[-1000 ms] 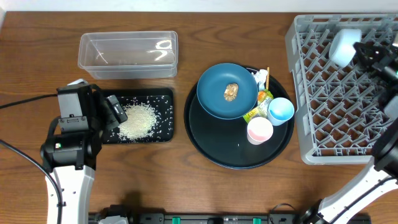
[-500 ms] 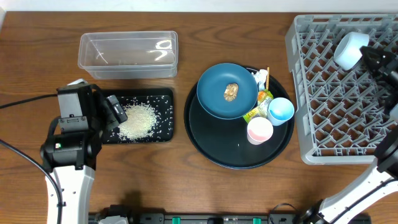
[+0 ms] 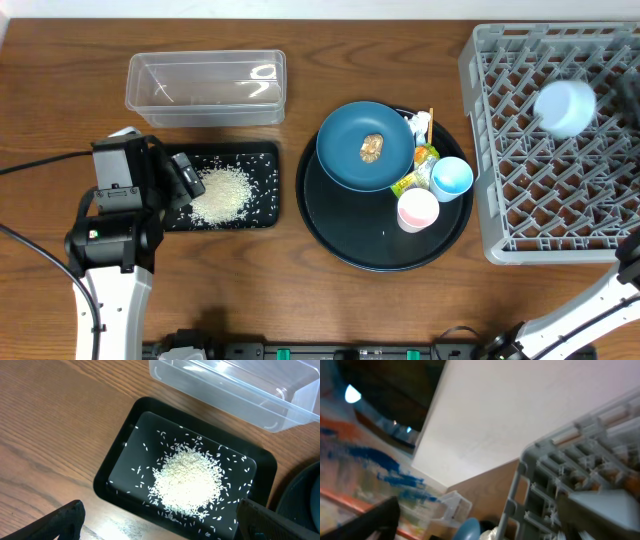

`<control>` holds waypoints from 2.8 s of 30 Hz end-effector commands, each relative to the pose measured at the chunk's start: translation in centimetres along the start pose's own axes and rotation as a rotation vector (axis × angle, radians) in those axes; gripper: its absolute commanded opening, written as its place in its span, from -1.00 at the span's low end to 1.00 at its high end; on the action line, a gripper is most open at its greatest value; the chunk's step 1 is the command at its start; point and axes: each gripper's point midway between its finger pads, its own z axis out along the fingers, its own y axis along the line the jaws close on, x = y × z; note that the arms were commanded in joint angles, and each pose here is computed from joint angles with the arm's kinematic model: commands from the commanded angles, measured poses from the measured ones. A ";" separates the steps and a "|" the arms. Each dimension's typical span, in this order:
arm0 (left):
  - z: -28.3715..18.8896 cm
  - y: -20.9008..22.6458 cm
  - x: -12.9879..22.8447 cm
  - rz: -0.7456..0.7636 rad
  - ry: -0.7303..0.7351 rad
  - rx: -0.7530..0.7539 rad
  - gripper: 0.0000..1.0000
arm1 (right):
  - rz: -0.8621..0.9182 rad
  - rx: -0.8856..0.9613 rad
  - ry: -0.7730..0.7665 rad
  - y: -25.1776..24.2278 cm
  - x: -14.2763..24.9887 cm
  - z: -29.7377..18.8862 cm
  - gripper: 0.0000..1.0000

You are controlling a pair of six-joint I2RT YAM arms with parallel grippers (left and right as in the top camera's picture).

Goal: Sort waste into correct bins and load items into the dishwasher rack
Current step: 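Lower the bowl upside down into the rack and open the right gripper, then raise the right gripper away from the rack to the rack's top edge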

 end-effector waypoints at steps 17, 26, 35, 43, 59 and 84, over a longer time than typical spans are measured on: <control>-0.3 0.2 -0.6 -0.001 -0.017 -0.010 0.96 | -0.097 -0.151 0.199 16.7 -2.9 6.8 0.99; -0.3 0.2 -0.6 -0.001 -0.017 -0.010 0.96 | -0.331 -0.326 0.363 30.5 -1.0 13.1 0.98; -0.3 0.2 -0.6 -0.001 -0.017 -0.010 0.96 | -0.492 -0.585 0.300 38.8 1.6 18.8 0.99; -0.3 0.2 -0.6 -0.001 -0.017 -0.010 0.96 | -0.659 -0.634 0.170 39.3 4.3 25.7 0.99; -0.3 0.2 -0.6 -0.001 -0.017 -0.010 0.96 | -0.671 0.678 0.258 18.3 6.1 25.7 0.99; -0.3 0.1 -0.9 -0.003 -0.030 -0.005 0.96 | -0.315 1.159 0.394 6.8 2.3 7.5 0.99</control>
